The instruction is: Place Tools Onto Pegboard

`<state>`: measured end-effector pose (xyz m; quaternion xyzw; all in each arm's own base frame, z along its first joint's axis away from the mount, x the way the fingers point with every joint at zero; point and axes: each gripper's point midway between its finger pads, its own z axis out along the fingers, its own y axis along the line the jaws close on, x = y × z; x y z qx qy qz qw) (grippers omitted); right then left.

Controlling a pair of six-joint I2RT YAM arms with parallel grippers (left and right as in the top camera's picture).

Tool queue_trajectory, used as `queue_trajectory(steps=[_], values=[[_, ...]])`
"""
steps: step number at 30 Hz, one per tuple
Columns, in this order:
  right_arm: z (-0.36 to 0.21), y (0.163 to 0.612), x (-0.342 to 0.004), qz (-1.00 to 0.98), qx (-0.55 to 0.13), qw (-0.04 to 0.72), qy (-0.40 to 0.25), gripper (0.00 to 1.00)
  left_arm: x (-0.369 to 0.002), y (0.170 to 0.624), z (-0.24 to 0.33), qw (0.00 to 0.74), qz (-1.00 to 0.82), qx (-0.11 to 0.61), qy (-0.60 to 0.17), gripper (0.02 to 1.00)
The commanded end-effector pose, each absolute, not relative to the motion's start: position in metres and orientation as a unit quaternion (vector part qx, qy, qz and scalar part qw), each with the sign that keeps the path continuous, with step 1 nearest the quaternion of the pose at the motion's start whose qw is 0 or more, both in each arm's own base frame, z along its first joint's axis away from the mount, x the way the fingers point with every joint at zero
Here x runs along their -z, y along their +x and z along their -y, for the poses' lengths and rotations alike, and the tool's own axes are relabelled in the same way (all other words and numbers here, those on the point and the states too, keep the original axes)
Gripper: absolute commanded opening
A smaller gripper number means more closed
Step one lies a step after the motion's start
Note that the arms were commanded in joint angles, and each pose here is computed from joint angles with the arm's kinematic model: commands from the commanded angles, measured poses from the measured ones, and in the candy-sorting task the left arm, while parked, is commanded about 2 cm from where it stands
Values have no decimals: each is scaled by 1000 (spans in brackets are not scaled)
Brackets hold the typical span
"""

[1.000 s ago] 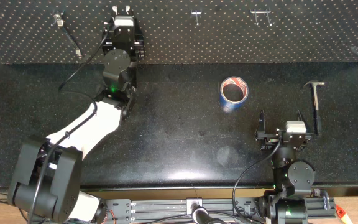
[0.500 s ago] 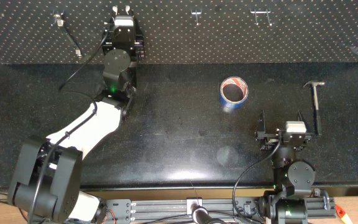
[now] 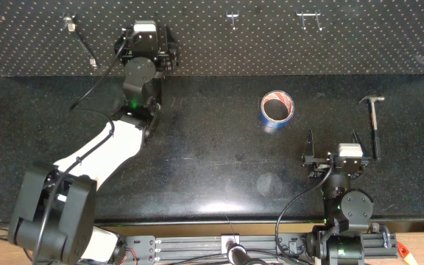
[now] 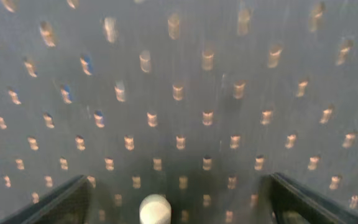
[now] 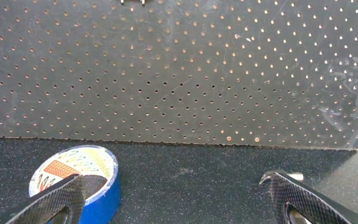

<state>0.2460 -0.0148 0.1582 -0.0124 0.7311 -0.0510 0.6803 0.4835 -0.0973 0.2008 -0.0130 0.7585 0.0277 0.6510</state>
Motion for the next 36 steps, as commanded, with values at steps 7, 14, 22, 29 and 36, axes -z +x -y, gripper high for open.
queue_trajectory(steps=[7, 14, 22, 29, 36], values=[[14, 246, -158, -731, 43, 681, -7, 954, -265, 442, 77, 651, -758, -28, -20, 996], [14, 246, -158, -731, 43, 681, -7, 954, -272, 368, 40, 628, -778, -10, -7, 996], [14, 246, -158, -731, 43, 681, -7, 954, -282, 269, -23, 779, -625, -16, -46, 996], [14, 246, -158, -731, 43, 681, -7, 954, -258, 252, -27, 777, -627, -24, -54, 996], [14, 246, -158, -731, 43, 681, -7, 954, -224, 245, -18, 773, -631, 5, -61, 996]])
